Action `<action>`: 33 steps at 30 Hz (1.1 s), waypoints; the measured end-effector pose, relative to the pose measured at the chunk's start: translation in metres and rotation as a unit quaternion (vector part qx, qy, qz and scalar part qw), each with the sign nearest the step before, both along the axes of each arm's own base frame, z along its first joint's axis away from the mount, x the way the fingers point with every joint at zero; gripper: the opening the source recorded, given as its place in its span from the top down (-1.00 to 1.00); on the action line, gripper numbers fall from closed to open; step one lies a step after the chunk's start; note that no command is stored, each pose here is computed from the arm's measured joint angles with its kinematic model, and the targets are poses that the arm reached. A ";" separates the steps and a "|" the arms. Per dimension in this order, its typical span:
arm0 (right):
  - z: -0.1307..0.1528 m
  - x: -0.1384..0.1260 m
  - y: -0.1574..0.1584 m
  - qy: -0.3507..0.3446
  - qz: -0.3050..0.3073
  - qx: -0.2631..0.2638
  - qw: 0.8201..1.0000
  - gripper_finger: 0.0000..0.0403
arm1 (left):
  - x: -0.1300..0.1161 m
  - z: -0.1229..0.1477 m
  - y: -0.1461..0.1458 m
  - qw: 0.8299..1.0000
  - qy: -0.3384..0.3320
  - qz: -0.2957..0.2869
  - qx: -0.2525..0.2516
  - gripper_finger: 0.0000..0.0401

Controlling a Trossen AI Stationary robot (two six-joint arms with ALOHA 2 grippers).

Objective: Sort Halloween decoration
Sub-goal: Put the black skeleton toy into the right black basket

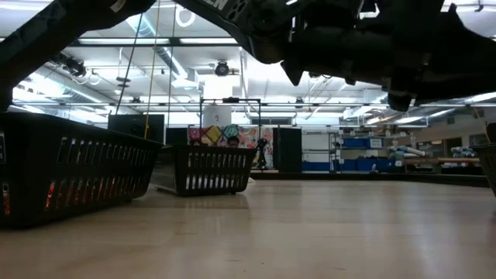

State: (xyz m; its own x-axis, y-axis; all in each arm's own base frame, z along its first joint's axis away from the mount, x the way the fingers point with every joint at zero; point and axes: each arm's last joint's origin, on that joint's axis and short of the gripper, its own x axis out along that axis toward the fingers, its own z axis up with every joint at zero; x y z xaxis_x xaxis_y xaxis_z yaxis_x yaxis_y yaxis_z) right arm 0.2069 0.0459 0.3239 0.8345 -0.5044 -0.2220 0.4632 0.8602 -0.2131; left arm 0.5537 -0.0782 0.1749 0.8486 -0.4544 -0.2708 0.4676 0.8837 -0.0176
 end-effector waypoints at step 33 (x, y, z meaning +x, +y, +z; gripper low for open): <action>-0.002 -0.011 0.013 -0.002 -0.072 -0.052 0.996 0.31 | -0.345 0.018 0.118 0.863 0.072 0.499 0.015 0.24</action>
